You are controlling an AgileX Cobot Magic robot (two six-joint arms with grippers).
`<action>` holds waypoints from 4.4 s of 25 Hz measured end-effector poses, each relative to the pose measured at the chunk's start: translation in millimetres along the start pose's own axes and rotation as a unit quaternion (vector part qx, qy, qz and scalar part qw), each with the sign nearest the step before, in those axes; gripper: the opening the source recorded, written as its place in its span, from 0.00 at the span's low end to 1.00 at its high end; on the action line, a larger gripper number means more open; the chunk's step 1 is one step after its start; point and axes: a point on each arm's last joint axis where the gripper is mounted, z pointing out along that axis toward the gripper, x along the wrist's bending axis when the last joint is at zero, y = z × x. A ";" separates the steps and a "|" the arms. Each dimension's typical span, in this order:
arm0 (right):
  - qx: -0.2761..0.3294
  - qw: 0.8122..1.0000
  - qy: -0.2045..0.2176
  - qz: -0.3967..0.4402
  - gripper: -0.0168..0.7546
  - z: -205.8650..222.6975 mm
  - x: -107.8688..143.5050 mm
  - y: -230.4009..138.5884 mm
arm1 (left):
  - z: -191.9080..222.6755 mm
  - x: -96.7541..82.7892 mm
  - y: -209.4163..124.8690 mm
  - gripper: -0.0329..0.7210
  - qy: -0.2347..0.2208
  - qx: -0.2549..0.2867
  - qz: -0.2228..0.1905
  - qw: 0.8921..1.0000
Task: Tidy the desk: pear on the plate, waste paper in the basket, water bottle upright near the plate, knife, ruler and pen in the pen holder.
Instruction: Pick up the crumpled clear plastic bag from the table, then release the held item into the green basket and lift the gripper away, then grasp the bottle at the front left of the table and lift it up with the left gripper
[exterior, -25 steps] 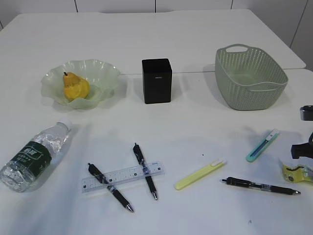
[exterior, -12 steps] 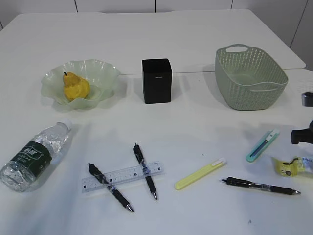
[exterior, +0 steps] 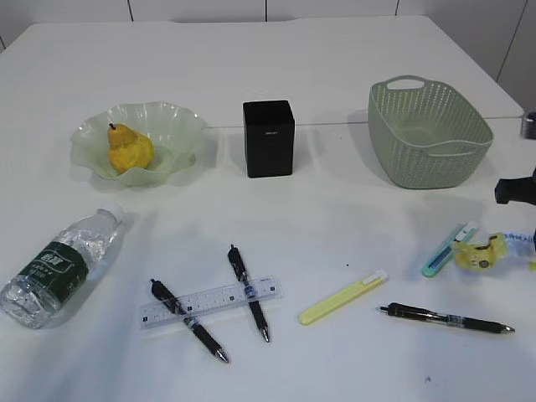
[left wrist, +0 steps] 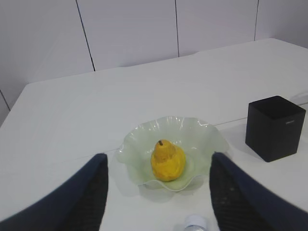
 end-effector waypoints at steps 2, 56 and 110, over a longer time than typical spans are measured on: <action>-0.013 1.000 0.013 -0.004 0.04 -8.6 2.5 4.7 | 0.0 0.0 0.0 0.66 0.000 0.000 0.000 1.000; -0.220 0.967 0.036 -0.124 0.04 -50.1 55.8 164.0 | 0.0 0.1 -2.1 0.66 0.001 0.011 0.000 1.000; -0.287 0.949 0.086 -0.102 0.49 -238.5 33.5 88.1 | -15.9 1.1 1.6 0.66 0.002 0.056 0.043 0.998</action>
